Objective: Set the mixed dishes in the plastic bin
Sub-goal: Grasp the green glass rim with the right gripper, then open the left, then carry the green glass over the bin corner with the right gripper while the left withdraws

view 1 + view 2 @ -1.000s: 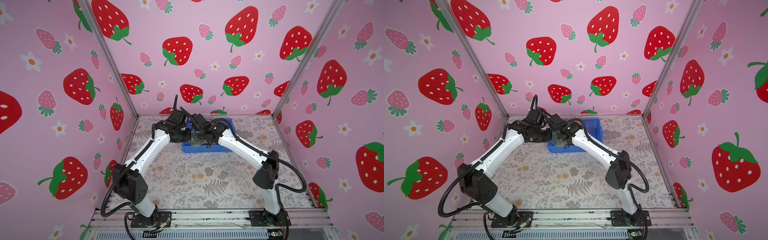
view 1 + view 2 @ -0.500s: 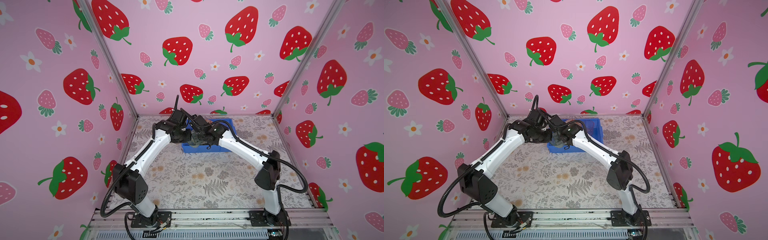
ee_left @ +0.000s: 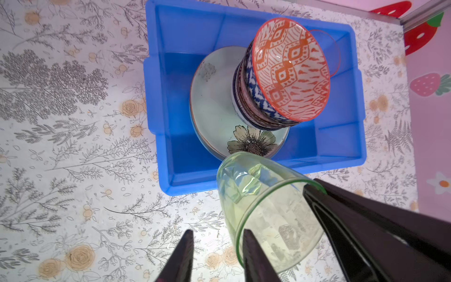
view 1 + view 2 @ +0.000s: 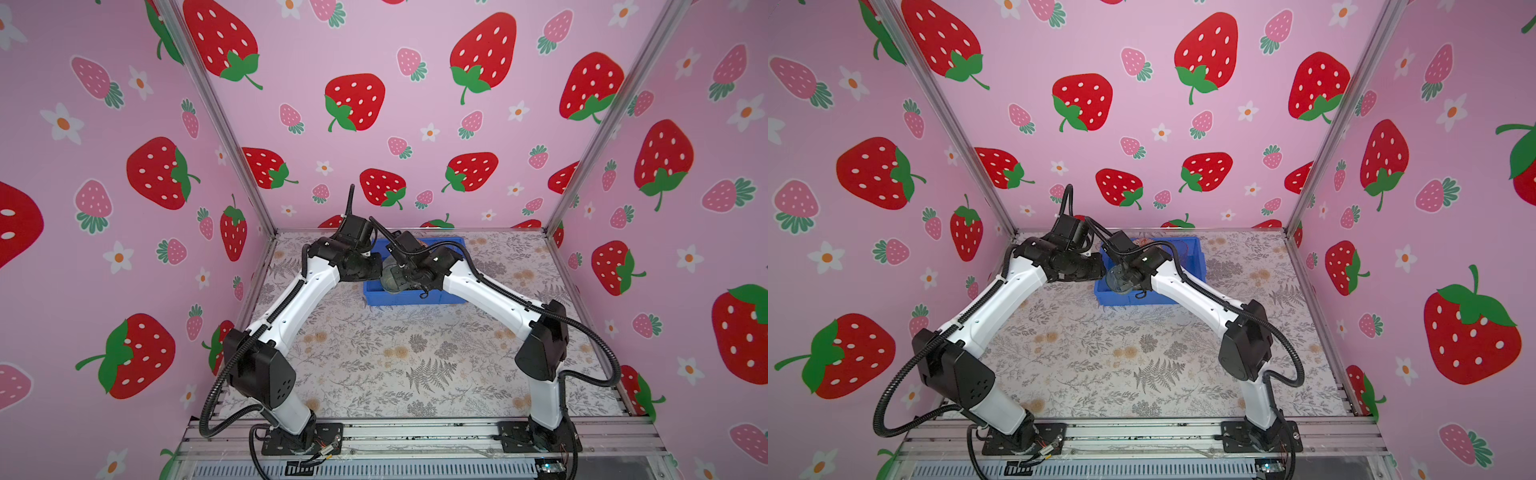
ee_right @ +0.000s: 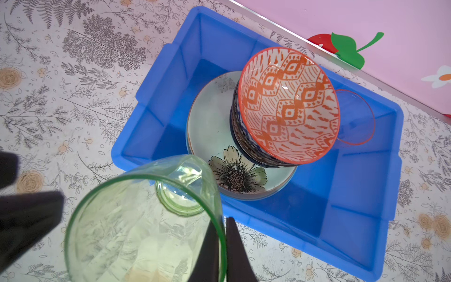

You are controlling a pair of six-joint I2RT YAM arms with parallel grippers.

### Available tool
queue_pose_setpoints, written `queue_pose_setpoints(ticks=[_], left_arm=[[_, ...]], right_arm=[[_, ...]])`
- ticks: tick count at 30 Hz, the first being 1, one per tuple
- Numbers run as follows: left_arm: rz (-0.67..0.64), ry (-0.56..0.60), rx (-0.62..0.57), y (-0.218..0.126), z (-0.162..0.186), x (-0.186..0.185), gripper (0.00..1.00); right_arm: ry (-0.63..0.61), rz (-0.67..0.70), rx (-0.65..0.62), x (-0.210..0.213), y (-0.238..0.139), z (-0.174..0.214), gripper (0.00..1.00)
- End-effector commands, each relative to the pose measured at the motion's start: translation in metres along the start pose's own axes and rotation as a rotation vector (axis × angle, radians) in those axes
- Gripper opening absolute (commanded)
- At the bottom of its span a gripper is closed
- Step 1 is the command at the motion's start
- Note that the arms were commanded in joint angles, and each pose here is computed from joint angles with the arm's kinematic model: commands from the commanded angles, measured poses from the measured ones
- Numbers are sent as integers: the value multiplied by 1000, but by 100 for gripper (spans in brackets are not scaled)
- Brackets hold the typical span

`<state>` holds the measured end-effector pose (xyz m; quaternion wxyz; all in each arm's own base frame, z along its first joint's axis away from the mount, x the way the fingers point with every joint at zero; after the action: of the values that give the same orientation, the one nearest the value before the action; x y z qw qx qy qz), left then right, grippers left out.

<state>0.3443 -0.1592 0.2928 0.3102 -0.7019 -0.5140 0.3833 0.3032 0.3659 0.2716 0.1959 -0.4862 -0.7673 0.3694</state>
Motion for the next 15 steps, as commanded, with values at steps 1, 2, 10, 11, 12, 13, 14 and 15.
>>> queue_pose_setpoints(ticks=[1,2,10,11,12,13,14,15], left_arm=[[-7,10,-55,-16,-16,-1,46],[-11,11,-59,-17,-17,1,50],[-59,-23,-89,-25,-31,28,84],[-72,-24,-90,-24,-31,31,86],[-87,-32,-90,-23,-31,37,87],[-88,-53,-83,-21,-29,42,89],[-90,-74,-76,-19,-28,48,92],[-93,-94,-68,-17,-28,55,100]], right_arm=[[15,-12,-37,-11,-24,-7,0],[16,-11,-38,-12,-25,-7,0],[34,10,-44,-37,-53,-8,0],[39,14,-40,-42,-57,-8,0],[46,13,-39,-47,-61,-9,0],[58,9,-38,-54,-66,-10,0],[67,10,-38,-59,-69,-10,0],[77,14,-44,-66,-74,-12,0]])
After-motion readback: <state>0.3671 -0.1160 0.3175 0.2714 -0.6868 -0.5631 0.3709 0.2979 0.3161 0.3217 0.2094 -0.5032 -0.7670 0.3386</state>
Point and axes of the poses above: each gripper's point midway between its finger pads, its own y axis out along the fingers, its own x axis along the line the jaws close on, z = x × y, the point moved 7 cm from there along -y, back along the fingers, and after that the axes turned 6 degrees about y, right-handed, at the moved point
